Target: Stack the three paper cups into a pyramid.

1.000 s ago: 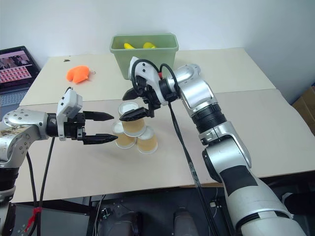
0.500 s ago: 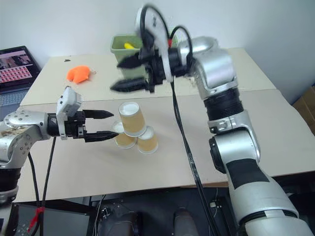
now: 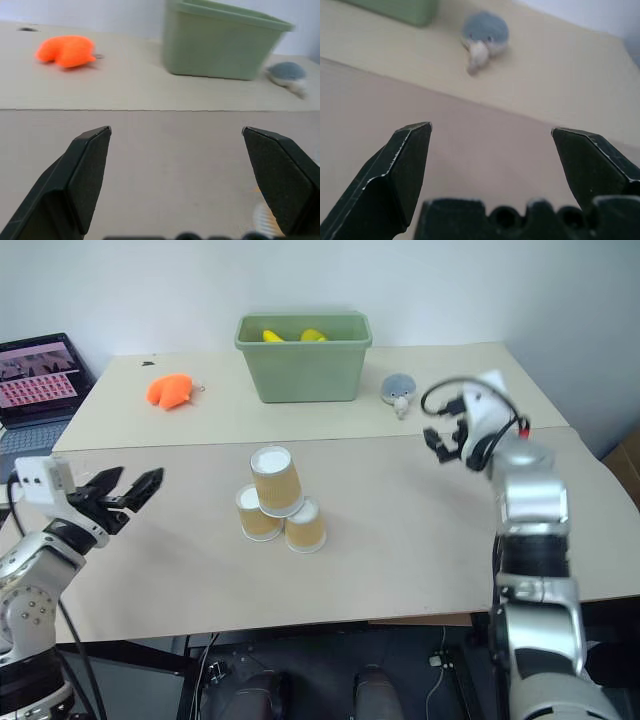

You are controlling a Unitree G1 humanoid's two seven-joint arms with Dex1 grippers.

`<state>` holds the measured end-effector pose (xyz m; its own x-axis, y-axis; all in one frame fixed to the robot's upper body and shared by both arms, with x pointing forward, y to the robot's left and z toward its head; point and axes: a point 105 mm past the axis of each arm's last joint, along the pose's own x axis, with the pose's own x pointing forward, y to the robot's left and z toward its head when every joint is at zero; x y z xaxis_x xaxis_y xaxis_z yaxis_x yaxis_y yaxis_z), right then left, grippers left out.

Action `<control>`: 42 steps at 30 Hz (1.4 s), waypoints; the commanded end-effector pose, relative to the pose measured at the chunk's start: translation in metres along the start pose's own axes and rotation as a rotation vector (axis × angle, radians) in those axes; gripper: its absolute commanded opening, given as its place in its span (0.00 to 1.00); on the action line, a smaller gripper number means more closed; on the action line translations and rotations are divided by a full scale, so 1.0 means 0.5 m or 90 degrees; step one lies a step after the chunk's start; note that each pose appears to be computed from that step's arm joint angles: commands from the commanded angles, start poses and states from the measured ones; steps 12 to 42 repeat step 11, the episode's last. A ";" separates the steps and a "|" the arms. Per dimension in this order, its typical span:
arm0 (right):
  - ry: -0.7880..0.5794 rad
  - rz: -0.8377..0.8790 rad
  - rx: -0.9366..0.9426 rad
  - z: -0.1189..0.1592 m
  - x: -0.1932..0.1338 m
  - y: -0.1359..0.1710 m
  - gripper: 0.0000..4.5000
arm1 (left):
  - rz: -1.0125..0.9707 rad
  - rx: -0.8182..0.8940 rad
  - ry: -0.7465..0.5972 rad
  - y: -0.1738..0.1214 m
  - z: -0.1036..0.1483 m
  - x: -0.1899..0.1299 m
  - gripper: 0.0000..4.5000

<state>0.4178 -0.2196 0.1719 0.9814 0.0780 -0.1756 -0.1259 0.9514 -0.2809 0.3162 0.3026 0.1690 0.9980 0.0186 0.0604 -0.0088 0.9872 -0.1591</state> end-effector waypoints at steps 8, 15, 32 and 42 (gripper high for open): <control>-0.054 -0.040 0.063 -0.063 0.023 0.057 1.00 | 0.187 0.054 -0.090 0.065 -0.041 0.019 1.00; -0.054 -0.052 0.068 -0.069 0.026 0.059 1.00 | 0.181 0.042 -0.101 0.062 -0.049 0.025 1.00; -0.054 -0.052 0.068 -0.069 0.026 0.059 1.00 | 0.181 0.042 -0.101 0.062 -0.049 0.025 1.00; -0.054 -0.052 0.068 -0.069 0.026 0.059 1.00 | 0.181 0.042 -0.101 0.062 -0.049 0.025 1.00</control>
